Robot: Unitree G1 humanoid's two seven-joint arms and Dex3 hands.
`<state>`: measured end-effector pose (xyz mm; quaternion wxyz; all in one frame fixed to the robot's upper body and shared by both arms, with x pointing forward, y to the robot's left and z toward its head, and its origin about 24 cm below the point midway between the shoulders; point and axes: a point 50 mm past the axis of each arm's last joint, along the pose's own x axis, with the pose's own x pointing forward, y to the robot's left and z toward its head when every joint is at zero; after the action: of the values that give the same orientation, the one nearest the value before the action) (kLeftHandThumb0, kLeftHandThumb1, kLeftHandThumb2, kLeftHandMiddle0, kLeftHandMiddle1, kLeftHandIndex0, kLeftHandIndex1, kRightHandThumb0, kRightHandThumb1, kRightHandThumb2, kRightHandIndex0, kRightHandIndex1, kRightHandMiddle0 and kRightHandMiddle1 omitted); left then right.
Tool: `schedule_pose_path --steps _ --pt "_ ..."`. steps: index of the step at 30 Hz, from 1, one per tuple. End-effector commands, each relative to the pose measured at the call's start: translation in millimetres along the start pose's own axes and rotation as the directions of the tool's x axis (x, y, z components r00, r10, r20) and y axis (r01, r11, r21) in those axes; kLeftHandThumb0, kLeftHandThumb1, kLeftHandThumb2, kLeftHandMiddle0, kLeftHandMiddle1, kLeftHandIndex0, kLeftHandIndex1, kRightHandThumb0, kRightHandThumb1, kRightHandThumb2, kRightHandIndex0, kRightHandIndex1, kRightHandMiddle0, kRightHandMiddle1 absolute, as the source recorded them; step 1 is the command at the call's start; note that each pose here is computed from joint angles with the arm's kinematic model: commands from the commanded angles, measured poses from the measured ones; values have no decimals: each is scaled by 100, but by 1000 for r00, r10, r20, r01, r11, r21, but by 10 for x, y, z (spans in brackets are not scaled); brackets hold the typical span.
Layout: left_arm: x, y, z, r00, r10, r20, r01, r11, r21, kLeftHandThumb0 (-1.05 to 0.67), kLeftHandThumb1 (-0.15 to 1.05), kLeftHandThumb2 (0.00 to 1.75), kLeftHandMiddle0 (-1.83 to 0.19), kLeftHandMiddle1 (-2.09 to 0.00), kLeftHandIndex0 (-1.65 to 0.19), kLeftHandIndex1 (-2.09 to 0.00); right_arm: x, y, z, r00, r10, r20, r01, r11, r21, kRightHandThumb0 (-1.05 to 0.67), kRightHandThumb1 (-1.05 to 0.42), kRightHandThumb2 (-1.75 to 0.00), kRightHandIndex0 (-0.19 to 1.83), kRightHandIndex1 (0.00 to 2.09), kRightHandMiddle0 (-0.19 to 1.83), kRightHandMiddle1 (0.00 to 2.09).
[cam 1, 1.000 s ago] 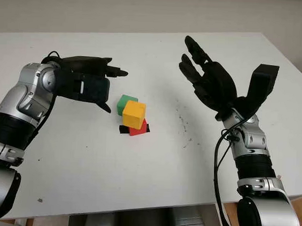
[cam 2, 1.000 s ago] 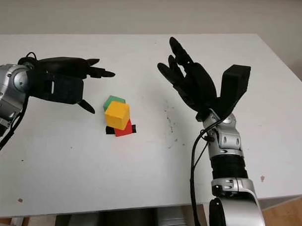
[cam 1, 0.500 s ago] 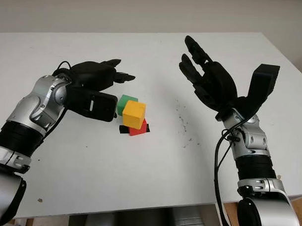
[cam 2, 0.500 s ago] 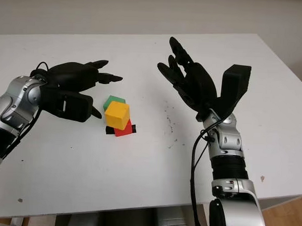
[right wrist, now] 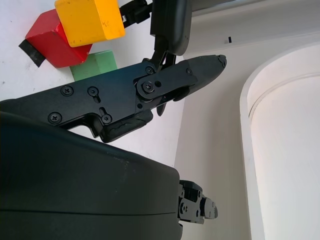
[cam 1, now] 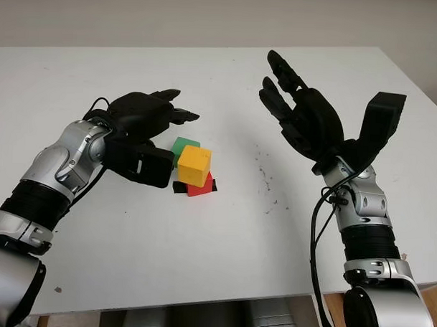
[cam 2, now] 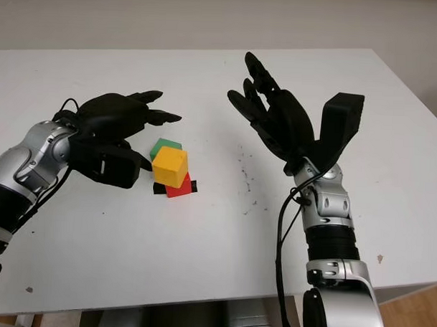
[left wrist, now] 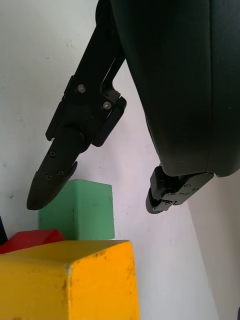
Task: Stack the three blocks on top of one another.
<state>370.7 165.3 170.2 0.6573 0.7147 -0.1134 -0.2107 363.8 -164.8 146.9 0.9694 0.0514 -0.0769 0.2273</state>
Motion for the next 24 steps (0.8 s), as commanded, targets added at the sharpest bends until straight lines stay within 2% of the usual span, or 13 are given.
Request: schedule_pose_path --steps 1,15,24 --pt "13 -19 19 1000 -6 5 6 1000 15 -59 86 6 -4 -7 -35 -7 -11 3 27 1000 -1 12 1 1000 -5 -73 -99 -5 -19 0 -7 6" --pt "22 -79 52 999 -35 9 34 999 38 -62 85 5 -5 -6 -36 -6 -20 0 21 1000 -2 12 2 1000 4 -73 -98 -5 -19 0 -7 6" --pt "18 -110 50 1000 -23 7 23 1000 -1 -62 87 6 -9 -7 -47 -10 -23 3 14 1000 -11 9 11 1000 9 -74 -98 -5 -19 0 -6 6"
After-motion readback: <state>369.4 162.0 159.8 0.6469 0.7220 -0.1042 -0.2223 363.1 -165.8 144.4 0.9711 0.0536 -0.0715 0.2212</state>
